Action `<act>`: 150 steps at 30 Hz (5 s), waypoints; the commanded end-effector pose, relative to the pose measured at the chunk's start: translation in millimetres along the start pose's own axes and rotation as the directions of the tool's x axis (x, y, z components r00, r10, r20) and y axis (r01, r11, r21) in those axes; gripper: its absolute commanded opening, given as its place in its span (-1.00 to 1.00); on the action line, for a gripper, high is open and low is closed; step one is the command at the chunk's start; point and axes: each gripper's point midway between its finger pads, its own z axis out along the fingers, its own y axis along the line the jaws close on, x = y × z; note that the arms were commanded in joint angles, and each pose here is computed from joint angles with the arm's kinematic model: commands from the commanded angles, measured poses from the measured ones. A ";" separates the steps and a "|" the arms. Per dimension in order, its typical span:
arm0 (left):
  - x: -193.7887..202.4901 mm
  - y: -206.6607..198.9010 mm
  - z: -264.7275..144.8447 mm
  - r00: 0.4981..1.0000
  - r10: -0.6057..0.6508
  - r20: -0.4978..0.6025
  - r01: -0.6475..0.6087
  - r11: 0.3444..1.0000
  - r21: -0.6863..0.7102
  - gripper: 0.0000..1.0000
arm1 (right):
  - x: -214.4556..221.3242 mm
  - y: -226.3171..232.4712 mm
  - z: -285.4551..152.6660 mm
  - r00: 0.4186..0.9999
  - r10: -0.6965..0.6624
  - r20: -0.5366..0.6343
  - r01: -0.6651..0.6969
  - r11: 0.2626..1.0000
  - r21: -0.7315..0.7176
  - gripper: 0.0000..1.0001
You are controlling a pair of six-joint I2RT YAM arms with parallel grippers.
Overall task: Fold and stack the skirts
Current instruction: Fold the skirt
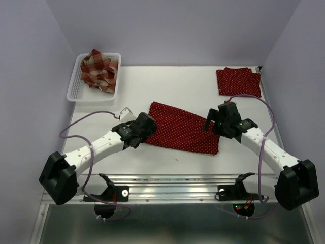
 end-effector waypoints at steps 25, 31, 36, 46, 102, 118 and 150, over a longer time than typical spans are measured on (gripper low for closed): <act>-55.9 -70.6 66.6 0.868 0.491 0.067 -0.485 0.814 0.321 0.97 | 45.8 -59.6 37.0 0.983 0.131 -0.129 -0.112 0.983 0.147 0.81; -43.5 -58.0 89.8 0.857 0.516 0.003 -0.497 0.824 0.271 0.72 | 56.0 -61.3 43.7 0.978 0.136 -0.161 -0.115 0.984 0.133 0.50; -31.7 -42.7 102.3 0.849 0.526 -0.046 -0.500 0.830 0.246 0.44 | 65.1 -63.0 48.8 0.973 0.131 -0.188 -0.108 0.986 0.131 0.23; -10.5 -23.5 114.8 0.822 0.556 -0.125 -0.519 0.821 0.239 -0.16 | 58.6 -67.0 56.7 0.979 0.102 -0.178 -0.076 0.987 0.144 -0.63; 16.2 -64.6 91.0 0.909 0.403 -0.103 -0.365 0.892 0.268 -0.87 | 4.3 200.0 6.4 0.905 -0.423 -0.057 0.398 0.884 -0.245 -0.99; 15.1 -62.4 86.8 0.920 0.379 -0.101 -0.342 0.900 0.269 -0.86 | 33.6 221.3 33.5 0.903 -0.409 -0.132 0.344 0.872 -0.347 -0.99; 0.2 -63.9 75.1 0.937 0.343 -0.065 -0.319 0.918 0.237 -0.60 | 63.3 239.2 68.0 0.896 -0.386 -0.219 0.276 0.870 -0.408 -0.31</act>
